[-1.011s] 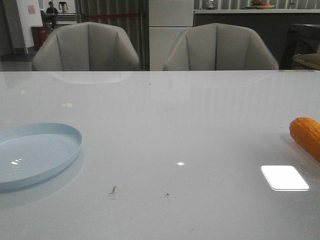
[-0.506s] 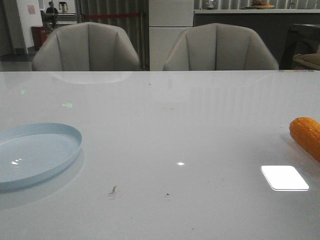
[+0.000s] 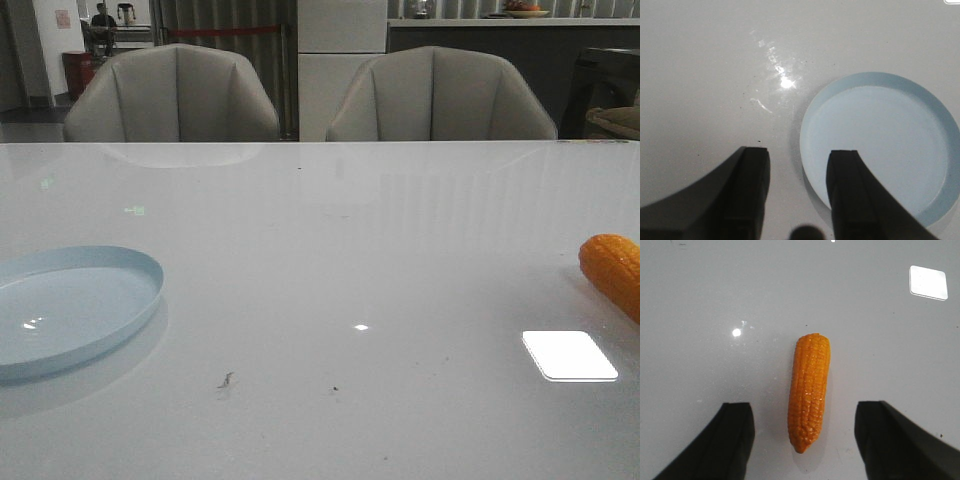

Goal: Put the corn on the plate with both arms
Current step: 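Move the left gripper to the rim of the light blue plate and grasp it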

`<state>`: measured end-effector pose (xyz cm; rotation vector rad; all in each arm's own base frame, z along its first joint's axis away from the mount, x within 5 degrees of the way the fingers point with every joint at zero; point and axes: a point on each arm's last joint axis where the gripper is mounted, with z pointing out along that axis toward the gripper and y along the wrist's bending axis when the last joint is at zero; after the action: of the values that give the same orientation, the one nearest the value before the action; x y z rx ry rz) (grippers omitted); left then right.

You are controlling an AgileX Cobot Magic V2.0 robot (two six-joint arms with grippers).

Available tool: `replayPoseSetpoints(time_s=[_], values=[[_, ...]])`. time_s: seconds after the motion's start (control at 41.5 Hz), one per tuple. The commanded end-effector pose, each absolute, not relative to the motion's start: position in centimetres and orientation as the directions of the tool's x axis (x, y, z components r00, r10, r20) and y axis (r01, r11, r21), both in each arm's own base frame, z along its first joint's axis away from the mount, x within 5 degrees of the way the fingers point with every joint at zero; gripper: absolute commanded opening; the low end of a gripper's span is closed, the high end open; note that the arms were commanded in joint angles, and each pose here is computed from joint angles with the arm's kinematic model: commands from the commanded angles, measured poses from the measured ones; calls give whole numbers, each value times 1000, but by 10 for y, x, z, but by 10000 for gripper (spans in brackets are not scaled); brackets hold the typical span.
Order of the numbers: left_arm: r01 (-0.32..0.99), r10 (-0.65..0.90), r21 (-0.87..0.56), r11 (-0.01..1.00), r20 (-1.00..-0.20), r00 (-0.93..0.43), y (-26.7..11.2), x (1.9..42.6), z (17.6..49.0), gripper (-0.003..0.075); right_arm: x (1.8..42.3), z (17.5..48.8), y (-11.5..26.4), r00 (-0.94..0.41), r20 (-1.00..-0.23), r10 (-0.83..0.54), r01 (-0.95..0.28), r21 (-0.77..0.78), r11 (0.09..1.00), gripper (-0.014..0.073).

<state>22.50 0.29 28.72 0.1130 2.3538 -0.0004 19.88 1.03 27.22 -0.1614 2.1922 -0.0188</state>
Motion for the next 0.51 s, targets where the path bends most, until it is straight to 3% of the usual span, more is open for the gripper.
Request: replayPoseSetpoints(time_s=[0.0, 0.217, 0.482], values=[[38, 26, -1, 999, -719, -694, 9, 250, 311, 353, 204, 290, 10, -499, -857, -130, -106, -89, 990, 540], [65, 40, -26, 998, -545, -838, 13, 305, 306, 353, 203, 290, 11, -505, -854, -126, -105, -84, 991, 540], [76, 50, -57, 995, -372, -927, 16, 355, 273, 353, 203, 290, 11, -506, -854, -125, -105, -83, 991, 540]])
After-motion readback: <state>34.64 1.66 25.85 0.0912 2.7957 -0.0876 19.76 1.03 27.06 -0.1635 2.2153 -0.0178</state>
